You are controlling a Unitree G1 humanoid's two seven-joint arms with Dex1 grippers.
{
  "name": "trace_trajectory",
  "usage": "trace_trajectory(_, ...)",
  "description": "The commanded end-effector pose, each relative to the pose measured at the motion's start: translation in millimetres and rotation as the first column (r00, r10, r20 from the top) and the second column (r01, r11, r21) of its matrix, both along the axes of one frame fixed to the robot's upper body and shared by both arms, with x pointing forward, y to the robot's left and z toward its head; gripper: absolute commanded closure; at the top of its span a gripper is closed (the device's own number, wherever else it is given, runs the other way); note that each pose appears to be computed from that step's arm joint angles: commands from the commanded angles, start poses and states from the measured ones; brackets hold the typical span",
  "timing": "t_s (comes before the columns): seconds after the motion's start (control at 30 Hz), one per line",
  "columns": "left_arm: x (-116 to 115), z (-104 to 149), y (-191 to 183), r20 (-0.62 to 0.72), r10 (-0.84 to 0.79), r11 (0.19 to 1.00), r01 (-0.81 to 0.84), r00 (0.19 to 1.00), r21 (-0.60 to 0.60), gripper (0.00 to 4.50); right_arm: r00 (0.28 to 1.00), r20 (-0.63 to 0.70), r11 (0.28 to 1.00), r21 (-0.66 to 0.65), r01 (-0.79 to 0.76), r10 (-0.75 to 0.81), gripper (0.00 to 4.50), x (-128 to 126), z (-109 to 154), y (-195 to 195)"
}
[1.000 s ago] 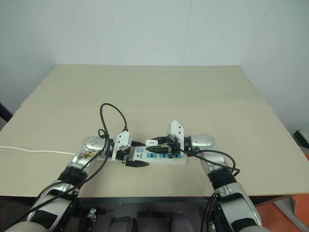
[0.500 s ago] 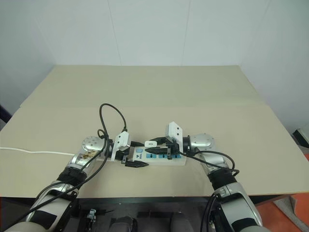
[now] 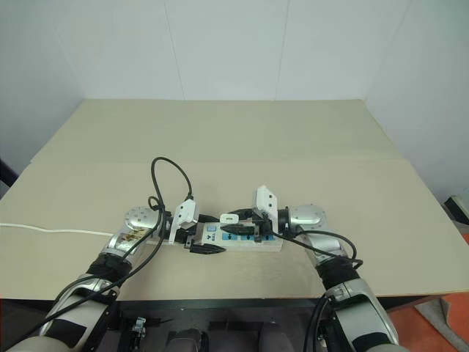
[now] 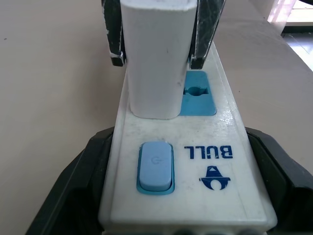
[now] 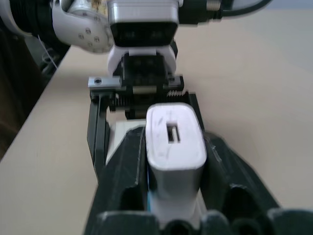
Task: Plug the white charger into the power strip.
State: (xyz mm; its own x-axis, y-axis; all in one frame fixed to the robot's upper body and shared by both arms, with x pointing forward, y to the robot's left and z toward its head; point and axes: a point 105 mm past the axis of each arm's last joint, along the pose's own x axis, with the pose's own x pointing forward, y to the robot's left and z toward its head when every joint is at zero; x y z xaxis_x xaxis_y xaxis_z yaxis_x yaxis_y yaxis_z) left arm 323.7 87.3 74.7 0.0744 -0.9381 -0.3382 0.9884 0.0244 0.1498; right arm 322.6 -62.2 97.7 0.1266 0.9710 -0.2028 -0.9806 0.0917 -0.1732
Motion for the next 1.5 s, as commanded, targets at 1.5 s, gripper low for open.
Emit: trace_trajectory(1.5,-25,82,89,0.085,0.004,0.997,-0.010,0.996,0.076,0.04,0.971,0.022,0.964,-0.117,0.238,-0.237,0.00,-71,91,-135)
